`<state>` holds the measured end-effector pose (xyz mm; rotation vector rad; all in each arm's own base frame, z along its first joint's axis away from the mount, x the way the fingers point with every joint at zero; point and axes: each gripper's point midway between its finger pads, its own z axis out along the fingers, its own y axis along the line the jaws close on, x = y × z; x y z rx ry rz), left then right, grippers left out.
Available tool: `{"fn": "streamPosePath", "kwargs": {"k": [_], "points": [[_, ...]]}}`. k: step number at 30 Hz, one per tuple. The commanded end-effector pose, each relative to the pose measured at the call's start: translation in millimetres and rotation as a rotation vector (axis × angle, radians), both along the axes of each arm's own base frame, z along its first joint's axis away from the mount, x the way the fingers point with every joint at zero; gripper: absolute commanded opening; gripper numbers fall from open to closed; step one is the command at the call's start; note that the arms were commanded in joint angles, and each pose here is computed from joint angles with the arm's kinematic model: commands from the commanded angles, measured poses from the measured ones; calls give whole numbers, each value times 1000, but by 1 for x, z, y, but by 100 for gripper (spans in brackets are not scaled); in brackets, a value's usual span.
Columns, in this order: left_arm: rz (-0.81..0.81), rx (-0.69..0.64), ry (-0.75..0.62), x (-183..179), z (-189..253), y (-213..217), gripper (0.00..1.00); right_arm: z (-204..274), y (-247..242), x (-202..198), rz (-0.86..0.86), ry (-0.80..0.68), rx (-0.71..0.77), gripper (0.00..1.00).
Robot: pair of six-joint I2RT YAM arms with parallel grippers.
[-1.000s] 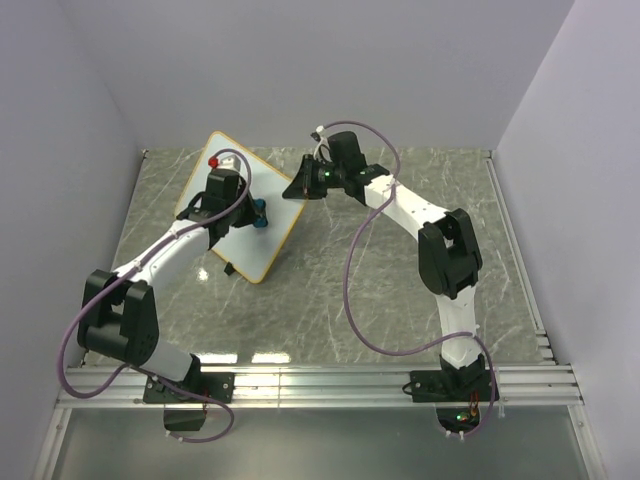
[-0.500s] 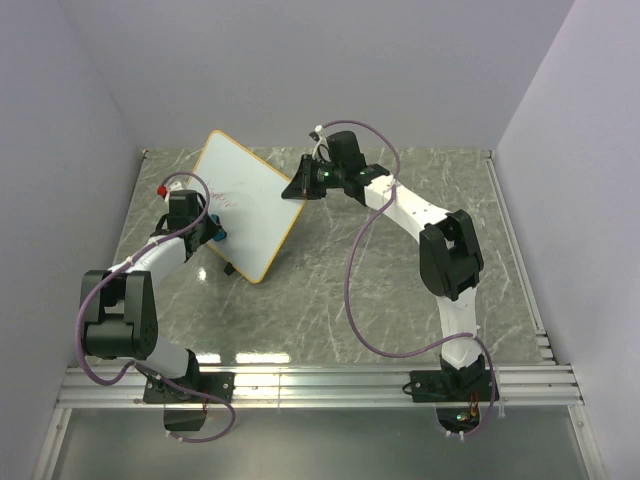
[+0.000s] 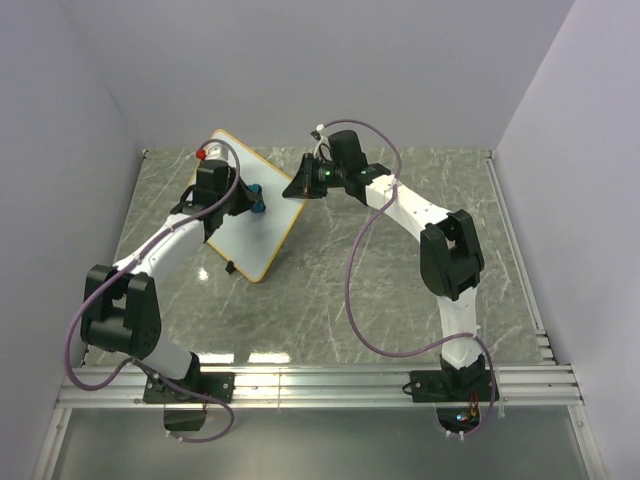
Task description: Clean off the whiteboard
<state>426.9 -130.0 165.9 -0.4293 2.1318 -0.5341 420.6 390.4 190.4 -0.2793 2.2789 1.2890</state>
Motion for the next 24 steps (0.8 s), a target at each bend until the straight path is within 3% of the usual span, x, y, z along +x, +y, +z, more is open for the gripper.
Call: {"fn": "streamPosePath", "kwargs": {"k": [1,8,12,18,24], "points": [[-63,-33,0,11,8,-11,0,9,-3,-11,-1,-5,-28,0],[127,-28,114,24,-40,77,0,11,-8,-14,-4,-17,-45,0],[203,-14,165,3,-76,106,0,14,-10,-13,-9,-26,-46,0],[165,-49,184,-6,-89,98,0,14,-9,-11,-10,-24,-42,0],[40,-70,49,19,-25,53,0,13,-8,-10,-8,-18,-35,0]]}}
